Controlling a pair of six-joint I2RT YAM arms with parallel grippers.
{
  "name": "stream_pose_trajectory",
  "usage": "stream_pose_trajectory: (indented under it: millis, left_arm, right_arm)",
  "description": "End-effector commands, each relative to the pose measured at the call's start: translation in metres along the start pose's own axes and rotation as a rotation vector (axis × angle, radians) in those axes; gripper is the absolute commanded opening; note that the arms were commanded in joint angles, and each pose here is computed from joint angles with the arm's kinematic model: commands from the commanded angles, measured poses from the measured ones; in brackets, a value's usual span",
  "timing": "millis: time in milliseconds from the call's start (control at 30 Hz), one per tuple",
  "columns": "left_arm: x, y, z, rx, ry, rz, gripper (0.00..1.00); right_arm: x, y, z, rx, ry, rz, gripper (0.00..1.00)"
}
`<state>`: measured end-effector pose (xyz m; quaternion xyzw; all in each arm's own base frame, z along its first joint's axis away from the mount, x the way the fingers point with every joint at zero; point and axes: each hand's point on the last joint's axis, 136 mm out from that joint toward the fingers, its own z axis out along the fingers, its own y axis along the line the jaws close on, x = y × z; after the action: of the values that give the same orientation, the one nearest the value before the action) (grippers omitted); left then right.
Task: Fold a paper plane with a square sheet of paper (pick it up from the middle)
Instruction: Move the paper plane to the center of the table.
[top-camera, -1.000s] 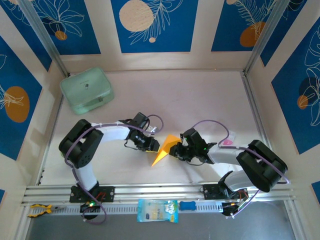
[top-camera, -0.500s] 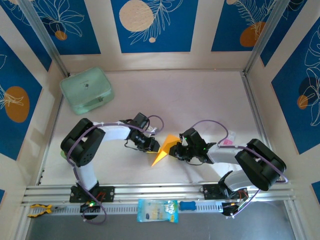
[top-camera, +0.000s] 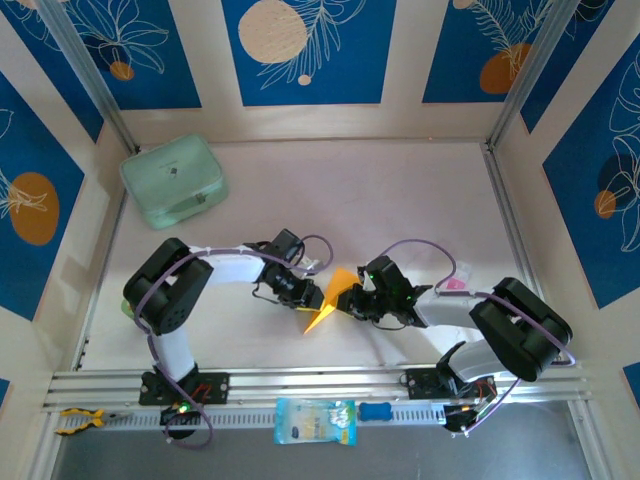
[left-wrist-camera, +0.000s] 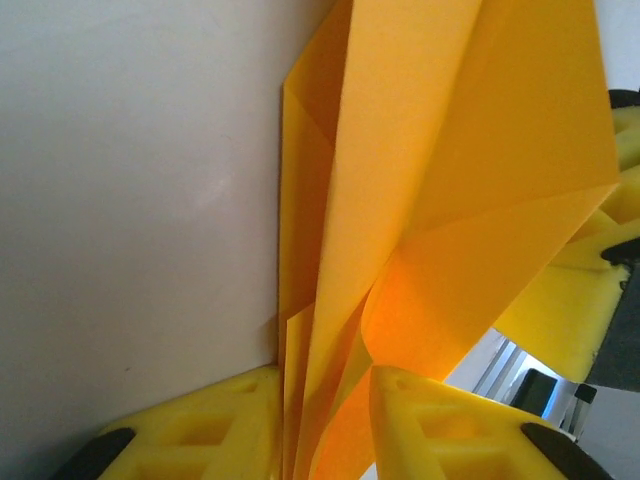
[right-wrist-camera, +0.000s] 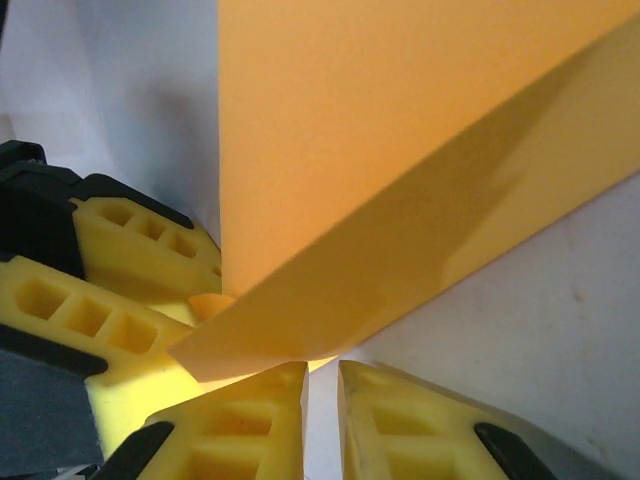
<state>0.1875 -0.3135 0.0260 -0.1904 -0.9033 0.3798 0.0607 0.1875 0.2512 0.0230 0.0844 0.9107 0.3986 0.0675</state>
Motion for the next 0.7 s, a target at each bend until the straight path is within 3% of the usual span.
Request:
stream_pose_trajectory:
  millis: [0, 233, 433, 567, 667]
  left_arm:
    - [0.003, -0.009, 0.007, 0.036, 0.022, 0.019, 0.29]
    - [0.004, -0.014, 0.010, 0.057, 0.030, 0.026, 0.28]
    - [0.002, -0.014, 0.008, 0.044, 0.013, 0.034, 0.16]
    - [-0.006, -0.015, -0.006, -0.012, -0.077, 0.069, 0.08]
    - [-0.016, -0.005, -0.029, -0.141, -0.203, 0.081, 0.06]
  right_arm:
    - [0.002, -0.001, 0.002, -0.007, 0.021, 0.006, 0.16]
    - [0.002, 0.000, 0.003, -0.017, 0.022, 0.008, 0.16]
    - [0.001, 0.002, 0.001, -0.027, 0.015, 0.008, 0.16]
    - [-0.004, 0.004, -0.008, -0.023, -0.029, 0.009, 0.16]
    - [-0.010, 0.003, -0.020, 0.013, -0.093, 0.001, 0.18]
